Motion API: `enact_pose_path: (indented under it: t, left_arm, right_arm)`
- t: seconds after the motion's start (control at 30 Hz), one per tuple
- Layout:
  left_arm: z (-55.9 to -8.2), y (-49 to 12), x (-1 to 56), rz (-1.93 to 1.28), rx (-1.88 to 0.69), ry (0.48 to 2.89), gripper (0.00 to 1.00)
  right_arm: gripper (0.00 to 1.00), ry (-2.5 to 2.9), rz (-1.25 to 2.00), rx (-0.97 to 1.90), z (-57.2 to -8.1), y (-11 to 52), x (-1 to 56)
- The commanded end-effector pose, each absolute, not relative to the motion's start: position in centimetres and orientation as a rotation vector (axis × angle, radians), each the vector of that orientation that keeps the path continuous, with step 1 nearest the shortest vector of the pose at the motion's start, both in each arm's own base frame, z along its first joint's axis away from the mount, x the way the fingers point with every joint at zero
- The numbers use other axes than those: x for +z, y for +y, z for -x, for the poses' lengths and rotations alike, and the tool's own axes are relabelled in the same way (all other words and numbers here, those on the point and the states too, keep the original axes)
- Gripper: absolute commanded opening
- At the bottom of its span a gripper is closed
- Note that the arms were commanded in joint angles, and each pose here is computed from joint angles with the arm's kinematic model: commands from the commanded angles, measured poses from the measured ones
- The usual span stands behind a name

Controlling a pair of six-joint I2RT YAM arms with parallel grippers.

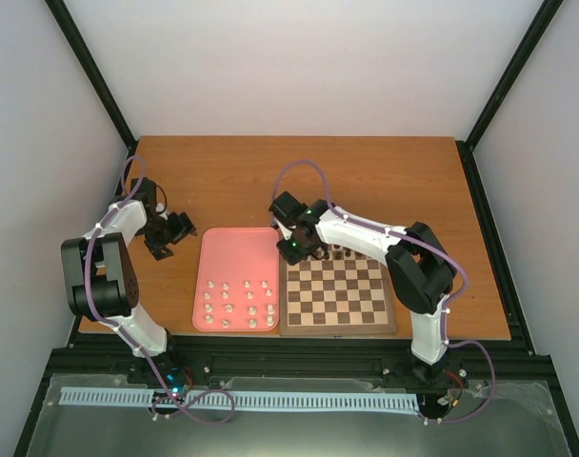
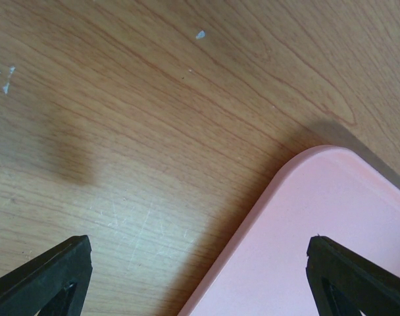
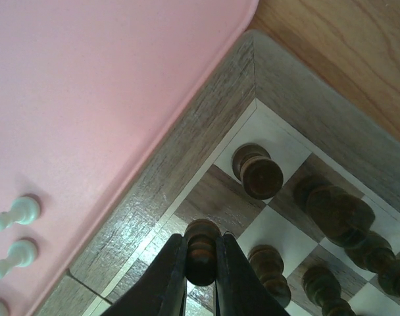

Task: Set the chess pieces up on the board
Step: Place the chess piece on the chessboard.

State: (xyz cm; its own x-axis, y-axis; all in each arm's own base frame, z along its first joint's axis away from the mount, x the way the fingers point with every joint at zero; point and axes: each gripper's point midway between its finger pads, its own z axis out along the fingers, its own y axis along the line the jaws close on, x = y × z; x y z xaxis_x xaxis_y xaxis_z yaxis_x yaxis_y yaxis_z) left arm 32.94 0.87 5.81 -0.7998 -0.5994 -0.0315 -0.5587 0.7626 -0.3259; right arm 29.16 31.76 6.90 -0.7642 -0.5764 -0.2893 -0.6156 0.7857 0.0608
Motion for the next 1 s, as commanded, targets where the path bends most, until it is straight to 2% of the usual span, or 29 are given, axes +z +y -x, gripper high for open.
enact_pose_path:
  t: [0.0,0.97]
  left_arm:
    - [-33.22,0.78,5.91,0.901,-0.456,2.834,1.00]
    - [-33.22,0.76,5.61,0.898,-0.453,2.844,1.00]
  right_arm:
    - [0.05,2.744,0.892,0.195,-29.76,31.32,5.96]
    - [0.09,2.743,0.903,0.205,-30.57,32.03,5.57]
